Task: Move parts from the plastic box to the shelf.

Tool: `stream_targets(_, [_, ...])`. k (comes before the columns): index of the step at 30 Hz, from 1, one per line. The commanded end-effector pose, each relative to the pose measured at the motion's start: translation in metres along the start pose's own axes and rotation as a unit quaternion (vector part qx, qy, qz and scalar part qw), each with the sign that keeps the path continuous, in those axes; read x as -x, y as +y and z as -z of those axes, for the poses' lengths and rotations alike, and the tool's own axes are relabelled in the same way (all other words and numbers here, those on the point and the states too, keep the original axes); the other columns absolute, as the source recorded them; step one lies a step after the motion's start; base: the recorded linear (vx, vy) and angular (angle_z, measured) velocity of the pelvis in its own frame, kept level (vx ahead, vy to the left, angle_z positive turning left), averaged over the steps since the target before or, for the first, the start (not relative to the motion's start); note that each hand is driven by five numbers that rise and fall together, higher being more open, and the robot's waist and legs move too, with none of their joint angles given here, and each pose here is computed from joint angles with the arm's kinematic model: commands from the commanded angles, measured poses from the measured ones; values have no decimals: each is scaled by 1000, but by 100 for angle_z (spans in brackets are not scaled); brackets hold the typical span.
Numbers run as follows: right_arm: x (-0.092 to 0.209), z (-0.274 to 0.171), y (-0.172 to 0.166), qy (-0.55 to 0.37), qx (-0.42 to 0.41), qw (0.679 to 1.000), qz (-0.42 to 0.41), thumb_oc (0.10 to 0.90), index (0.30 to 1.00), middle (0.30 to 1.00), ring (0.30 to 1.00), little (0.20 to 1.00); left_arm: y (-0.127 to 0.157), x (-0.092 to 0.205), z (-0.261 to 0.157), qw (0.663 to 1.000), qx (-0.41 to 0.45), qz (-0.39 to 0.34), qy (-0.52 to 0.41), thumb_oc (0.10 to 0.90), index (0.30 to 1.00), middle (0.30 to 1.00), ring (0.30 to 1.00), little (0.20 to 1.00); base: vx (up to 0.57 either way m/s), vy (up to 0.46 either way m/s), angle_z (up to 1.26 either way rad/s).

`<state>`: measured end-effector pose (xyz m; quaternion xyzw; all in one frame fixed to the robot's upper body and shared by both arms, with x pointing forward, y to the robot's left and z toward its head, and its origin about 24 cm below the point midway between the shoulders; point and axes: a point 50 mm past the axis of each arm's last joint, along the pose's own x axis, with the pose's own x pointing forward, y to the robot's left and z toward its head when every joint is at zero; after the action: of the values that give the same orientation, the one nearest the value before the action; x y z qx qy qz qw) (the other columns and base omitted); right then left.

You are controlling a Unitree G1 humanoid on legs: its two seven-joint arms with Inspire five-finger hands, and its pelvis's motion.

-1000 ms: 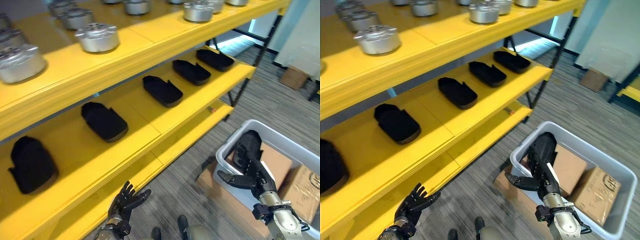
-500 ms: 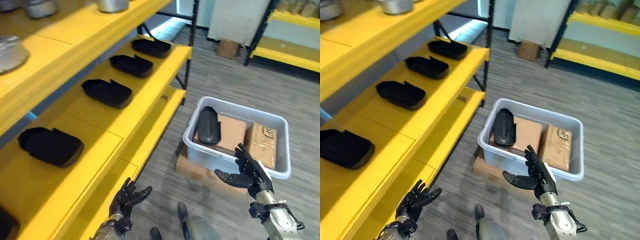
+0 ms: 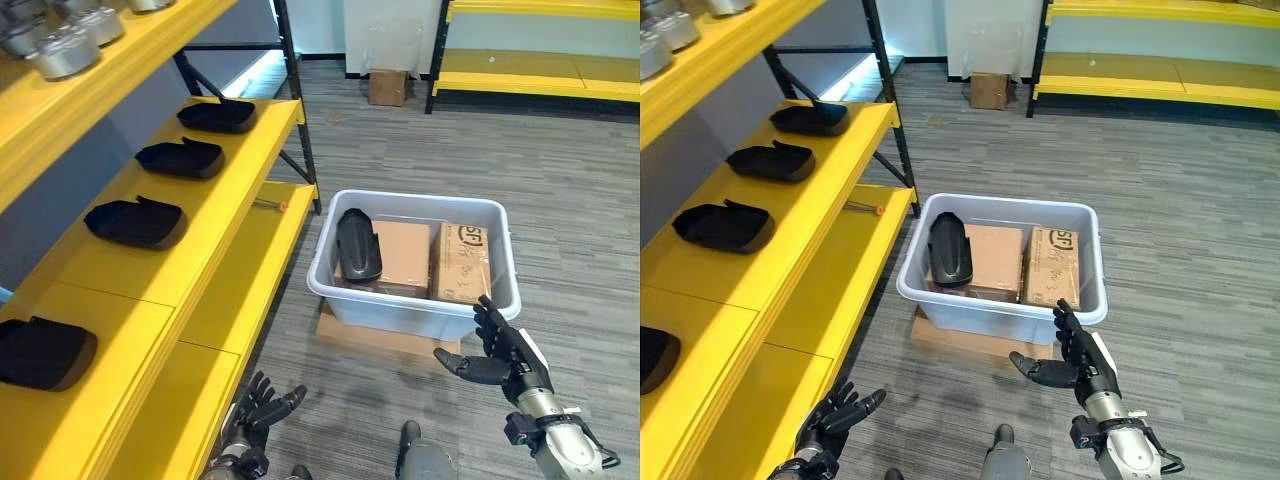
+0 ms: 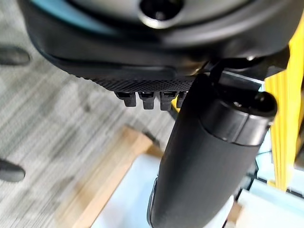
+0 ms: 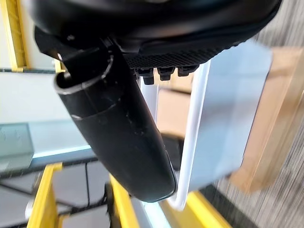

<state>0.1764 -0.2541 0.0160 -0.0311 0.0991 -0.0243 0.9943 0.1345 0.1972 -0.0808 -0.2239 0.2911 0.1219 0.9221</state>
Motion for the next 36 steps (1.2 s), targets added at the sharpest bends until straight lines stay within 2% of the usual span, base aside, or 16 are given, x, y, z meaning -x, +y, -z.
stream_targets(1, [-6,-50,6,-138,-3,990,-10,900,1000,1000,1000,1000,8,6,-41,995,-30,15,-92,900,1000,1000,1000,1000,158,-76,-16])
stream_targets(15, [-9,-54,10,-146,-8,989,-22,900,1000,1000,1000,1000,-8,0,-46,994,-21,39,-101,900,1000,1000,1000,1000,69,-148,-2])
stream_targets(21, [-10,-59,1,-154,10,988,6,900,1000,1000,1000,1000,-11,-5,-48,994,-17,36,-103,900,1000,1000,1000,1000,34,-198,-1])
stream_targets(36, [-10,-52,4,-146,4,989,7,900,1000,1000,1000,1000,-9,-5,-49,994,-3,20,-112,900,1000,1000,1000,1000,199,174,-40])
